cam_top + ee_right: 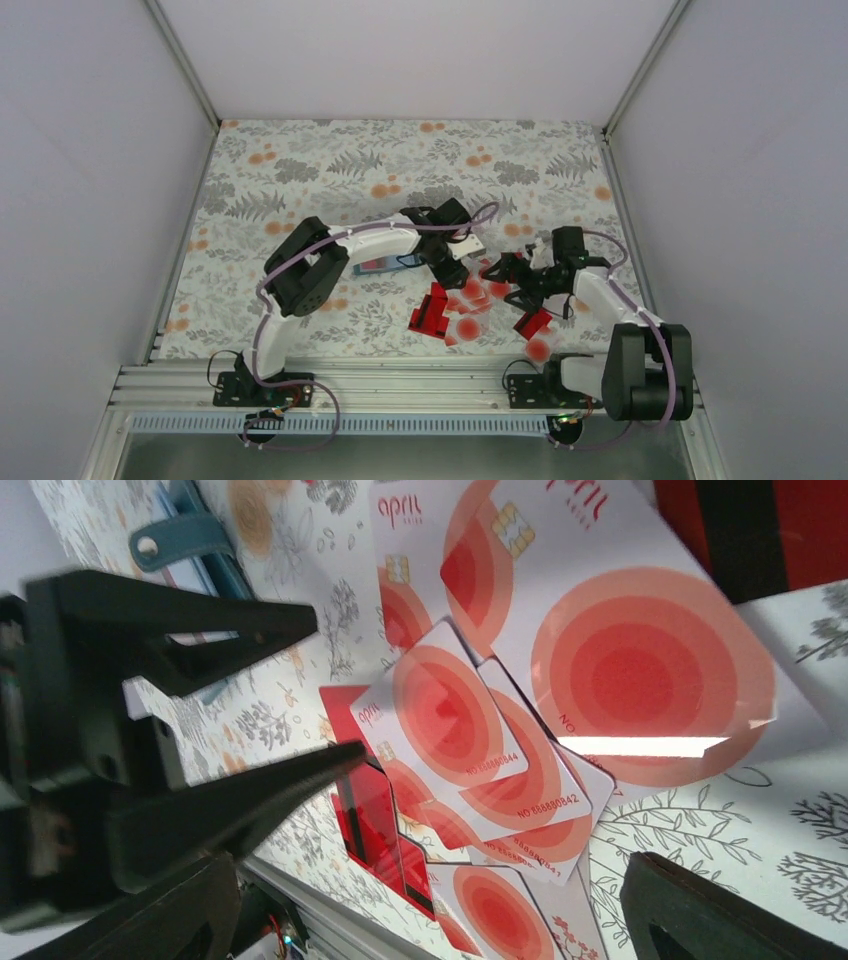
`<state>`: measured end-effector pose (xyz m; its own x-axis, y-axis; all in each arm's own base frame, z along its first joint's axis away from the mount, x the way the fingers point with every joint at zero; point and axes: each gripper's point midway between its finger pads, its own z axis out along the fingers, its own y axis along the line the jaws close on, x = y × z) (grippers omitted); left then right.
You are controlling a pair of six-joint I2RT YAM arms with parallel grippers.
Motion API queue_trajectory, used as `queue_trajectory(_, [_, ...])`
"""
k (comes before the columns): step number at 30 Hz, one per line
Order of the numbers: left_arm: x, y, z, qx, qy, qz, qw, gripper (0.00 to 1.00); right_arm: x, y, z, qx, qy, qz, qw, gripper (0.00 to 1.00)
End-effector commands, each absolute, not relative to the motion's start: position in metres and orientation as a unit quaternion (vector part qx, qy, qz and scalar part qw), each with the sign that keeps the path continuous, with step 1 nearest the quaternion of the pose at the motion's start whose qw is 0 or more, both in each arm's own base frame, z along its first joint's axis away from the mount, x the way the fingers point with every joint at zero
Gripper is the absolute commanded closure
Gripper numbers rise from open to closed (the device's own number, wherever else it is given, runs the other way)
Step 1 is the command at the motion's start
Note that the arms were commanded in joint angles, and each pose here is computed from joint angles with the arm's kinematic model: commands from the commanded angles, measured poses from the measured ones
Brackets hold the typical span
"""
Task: Put the credit cards into the card holder
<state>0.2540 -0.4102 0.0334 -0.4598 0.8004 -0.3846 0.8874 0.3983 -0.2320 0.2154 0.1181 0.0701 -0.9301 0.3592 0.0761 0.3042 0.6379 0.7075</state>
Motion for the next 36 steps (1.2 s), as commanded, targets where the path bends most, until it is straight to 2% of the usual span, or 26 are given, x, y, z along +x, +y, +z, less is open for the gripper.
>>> queue_trajectory(1, [0.255,-0.417,0.054,0.477,0.833,-0.258,0.111,0.40,0.211,0.130,0.064,0.169,0.898,0.405,0.022,0.04])
queue_trajectory(7, [0.248,-0.413,0.050,0.471,0.835,-0.265,0.098,0.40,0.210,0.138,0.050,0.156,0.901,0.404,0.003,0.09])
queue_trajectory(15, [0.238,-0.403,0.023,0.453,0.851,-0.260,0.064,0.49,0.198,0.135,0.026,0.150,0.917,0.370,-0.017,0.16])
queue_trajectory(23, [0.230,-0.398,0.002,0.443,0.858,-0.257,0.032,0.54,0.191,0.144,0.012,0.146,0.905,0.398,-0.036,0.18])
queue_trajectory(36, [0.210,-0.402,-0.001,0.410,0.852,-0.324,-0.009,0.61,0.214,0.174,0.070,0.085,0.840,0.535,0.013,0.22])
